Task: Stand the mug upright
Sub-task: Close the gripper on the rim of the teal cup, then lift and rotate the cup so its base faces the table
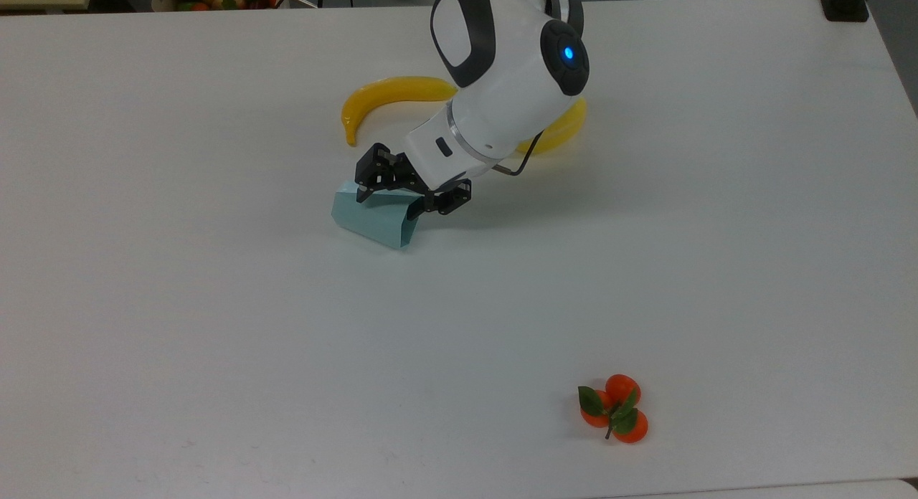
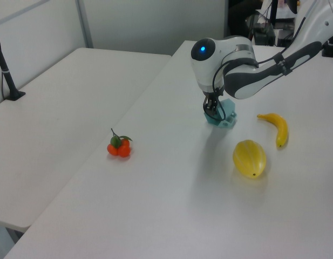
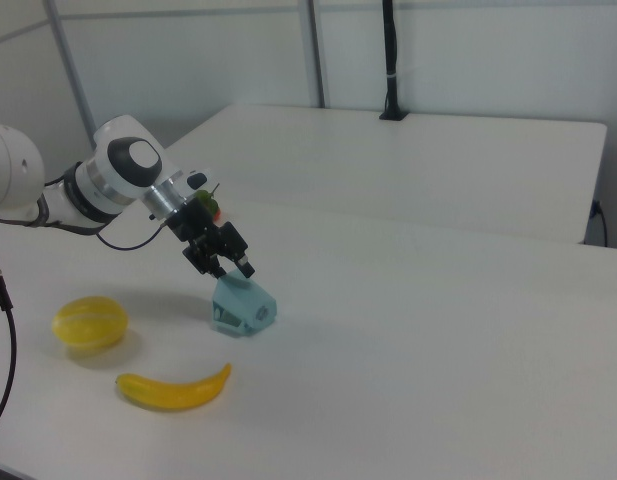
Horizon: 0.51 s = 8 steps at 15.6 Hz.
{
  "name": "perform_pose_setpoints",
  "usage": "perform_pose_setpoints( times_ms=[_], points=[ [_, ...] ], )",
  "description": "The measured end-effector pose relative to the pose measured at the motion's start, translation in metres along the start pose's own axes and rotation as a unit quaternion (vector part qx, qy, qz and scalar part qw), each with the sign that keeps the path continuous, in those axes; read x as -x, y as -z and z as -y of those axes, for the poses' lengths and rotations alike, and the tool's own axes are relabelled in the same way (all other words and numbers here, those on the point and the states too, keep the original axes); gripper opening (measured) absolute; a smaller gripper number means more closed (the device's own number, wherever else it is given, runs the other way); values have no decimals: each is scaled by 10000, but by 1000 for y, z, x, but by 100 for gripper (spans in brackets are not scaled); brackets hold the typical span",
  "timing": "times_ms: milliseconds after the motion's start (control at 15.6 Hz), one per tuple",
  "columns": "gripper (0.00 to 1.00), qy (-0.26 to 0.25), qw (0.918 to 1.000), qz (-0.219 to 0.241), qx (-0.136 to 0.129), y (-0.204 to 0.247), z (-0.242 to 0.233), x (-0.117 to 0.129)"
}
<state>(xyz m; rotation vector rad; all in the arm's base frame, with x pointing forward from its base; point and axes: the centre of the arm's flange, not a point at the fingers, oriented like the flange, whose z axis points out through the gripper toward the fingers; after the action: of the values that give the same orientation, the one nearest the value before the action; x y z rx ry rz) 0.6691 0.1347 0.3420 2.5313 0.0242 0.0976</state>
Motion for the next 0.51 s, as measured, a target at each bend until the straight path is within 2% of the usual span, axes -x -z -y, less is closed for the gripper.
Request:
perform_pose_setpoints(
  times_ms=[64, 257, 449, 514],
  points=[
    [74, 13, 10000, -26, -9, -2, 2, -1],
    [39, 42, 10000, -85, 12, -4, 4, -3],
    [16, 37, 9999, -102, 29, -3, 2, -3],
    [15, 26, 9999, -119, 31, -1, 0, -4]
  ],
)
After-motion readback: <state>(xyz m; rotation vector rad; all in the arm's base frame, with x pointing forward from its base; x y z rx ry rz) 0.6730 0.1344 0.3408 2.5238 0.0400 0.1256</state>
